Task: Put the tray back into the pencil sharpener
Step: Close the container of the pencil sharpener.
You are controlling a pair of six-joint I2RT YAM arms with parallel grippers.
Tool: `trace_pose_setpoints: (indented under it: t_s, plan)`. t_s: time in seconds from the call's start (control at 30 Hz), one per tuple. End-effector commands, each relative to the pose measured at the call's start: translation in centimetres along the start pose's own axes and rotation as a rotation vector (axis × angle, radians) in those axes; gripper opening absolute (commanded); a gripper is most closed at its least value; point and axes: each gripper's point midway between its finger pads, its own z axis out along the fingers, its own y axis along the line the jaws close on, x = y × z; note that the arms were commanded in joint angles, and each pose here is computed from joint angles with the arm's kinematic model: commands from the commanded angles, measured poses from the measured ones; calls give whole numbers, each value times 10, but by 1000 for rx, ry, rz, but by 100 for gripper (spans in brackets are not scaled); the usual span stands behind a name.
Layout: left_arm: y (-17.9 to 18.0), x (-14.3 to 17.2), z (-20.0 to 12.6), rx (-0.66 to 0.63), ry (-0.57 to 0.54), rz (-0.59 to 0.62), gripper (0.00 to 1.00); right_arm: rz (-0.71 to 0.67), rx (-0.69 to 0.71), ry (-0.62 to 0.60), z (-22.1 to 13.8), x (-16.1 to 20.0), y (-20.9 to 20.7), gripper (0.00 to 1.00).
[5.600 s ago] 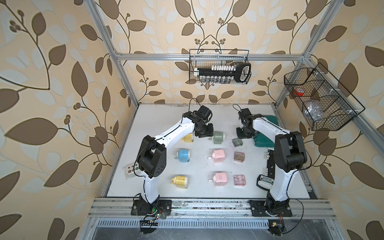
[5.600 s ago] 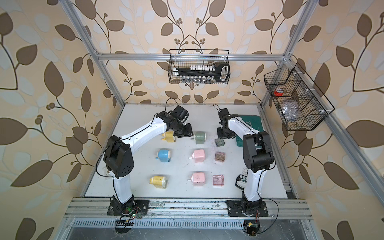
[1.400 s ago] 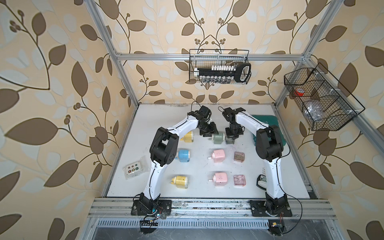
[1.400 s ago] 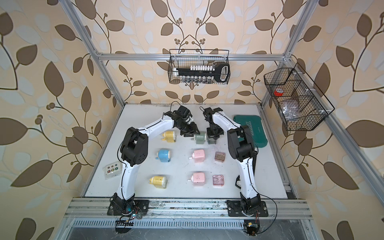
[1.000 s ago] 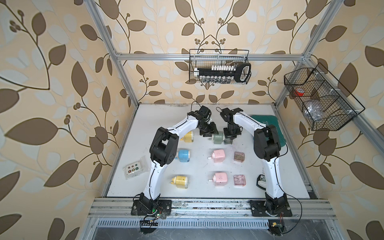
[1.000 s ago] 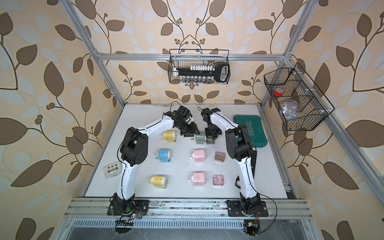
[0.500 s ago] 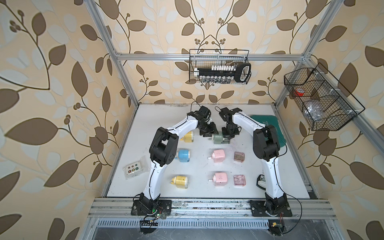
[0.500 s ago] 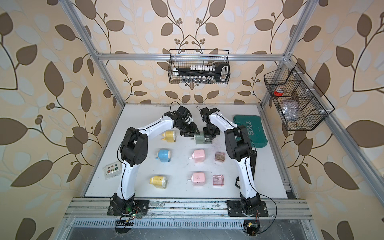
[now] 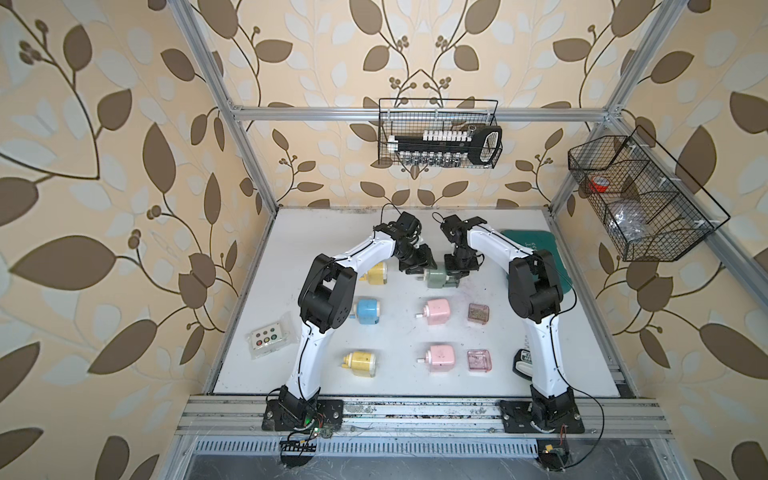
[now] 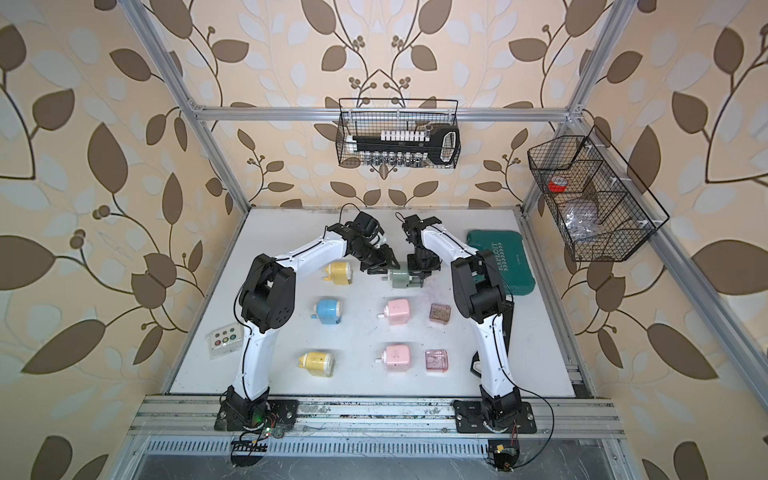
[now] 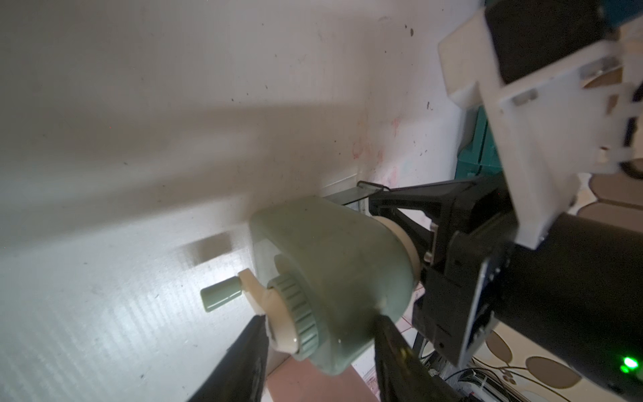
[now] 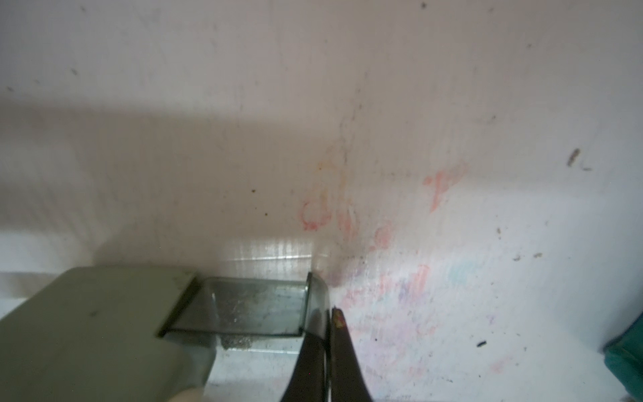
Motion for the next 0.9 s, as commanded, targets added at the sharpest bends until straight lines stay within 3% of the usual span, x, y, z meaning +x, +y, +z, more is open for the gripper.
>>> trace_pose_setpoints:
  t_s: [0.0, 0.87]
  plan:
    - [41, 22, 8, -142, 64, -64, 51, -15, -87, -44, -16, -3, 19, 0]
    - [42, 22, 13, -141, 73, -71, 51, -36, -195, -12, -11, 1, 39, 0]
